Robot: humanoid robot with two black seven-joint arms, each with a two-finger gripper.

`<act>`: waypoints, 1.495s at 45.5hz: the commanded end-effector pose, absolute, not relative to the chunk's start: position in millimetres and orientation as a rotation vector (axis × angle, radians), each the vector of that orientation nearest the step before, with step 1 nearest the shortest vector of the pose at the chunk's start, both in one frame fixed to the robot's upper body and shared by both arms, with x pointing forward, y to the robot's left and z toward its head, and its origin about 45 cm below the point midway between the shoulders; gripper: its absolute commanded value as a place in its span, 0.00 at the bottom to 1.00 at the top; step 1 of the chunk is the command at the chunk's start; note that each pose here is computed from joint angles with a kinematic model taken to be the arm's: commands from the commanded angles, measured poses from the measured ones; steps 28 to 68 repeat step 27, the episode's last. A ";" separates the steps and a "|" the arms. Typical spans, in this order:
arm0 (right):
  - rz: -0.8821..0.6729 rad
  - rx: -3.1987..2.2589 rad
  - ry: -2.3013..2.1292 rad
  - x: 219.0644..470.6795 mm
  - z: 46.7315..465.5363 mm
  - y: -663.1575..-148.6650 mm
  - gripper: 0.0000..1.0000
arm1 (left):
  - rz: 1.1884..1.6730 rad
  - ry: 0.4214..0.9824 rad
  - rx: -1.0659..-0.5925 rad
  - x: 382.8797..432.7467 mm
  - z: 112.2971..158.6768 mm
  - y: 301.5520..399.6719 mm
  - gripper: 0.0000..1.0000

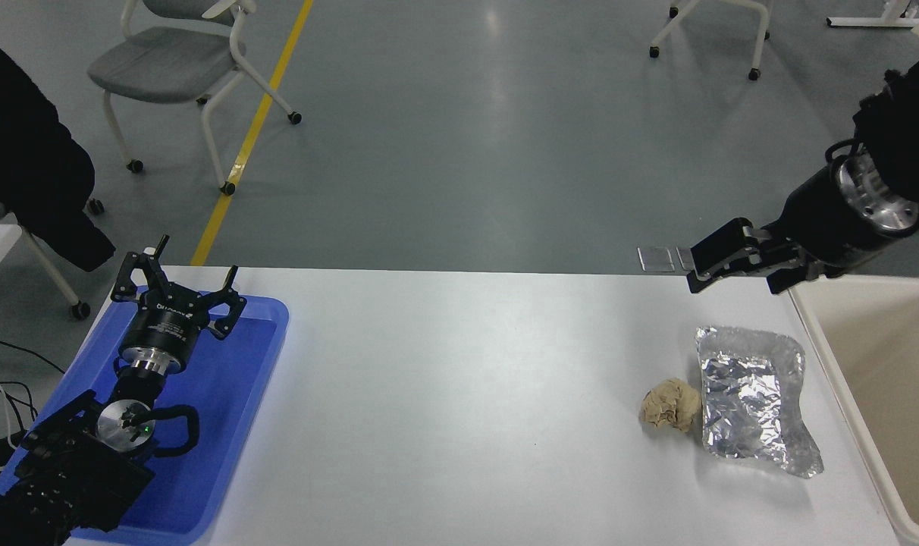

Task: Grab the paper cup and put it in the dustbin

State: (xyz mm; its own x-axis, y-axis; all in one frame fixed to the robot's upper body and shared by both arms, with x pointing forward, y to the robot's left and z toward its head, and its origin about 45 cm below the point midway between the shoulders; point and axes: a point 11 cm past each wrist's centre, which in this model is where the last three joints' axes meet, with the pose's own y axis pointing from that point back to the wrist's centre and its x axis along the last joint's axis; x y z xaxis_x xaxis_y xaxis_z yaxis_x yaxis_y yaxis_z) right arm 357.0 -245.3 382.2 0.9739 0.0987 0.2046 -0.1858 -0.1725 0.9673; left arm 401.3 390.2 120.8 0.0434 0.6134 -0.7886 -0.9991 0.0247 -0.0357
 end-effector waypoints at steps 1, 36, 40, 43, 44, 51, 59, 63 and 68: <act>0.253 1.737 -0.027 351.1 401.9 -202.8 1.00 | 1.414 0.688 -0.723 401.2 120.8 390.5 1.00; 0.335 1.651 -0.020 351.1 421.6 -187.7 1.00 | 1.414 0.688 -0.723 401.2 120.8 390.5 1.00; 0.335 1.651 -0.020 351.1 421.6 -187.7 1.00 | 1.414 0.688 -0.723 401.2 120.8 390.5 1.00; 0.335 1.651 -0.020 351.1 421.6 -187.7 1.00 | 1.414 0.688 -0.723 401.2 120.8 390.5 1.00; 0.335 1.651 -0.020 351.1 421.6 -187.7 1.00 | 1.414 0.688 -0.723 401.2 120.8 390.5 1.00; 0.335 1.651 -0.020 351.1 421.6 -187.7 1.00 | 1.414 0.688 -0.723 401.2 120.8 390.5 1.00; 0.335 1.651 -0.020 351.1 421.6 -187.7 1.00 | 1.414 0.688 -0.723 401.2 120.8 390.5 1.00; 0.335 1.651 -0.020 351.1 421.6 -187.7 1.00 | 1.414 0.688 -0.723 401.2 120.8 390.5 1.00; 0.335 1.651 -0.020 351.1 421.6 -187.7 1.00 | 1.414 0.688 -0.723 401.2 120.8 390.5 1.00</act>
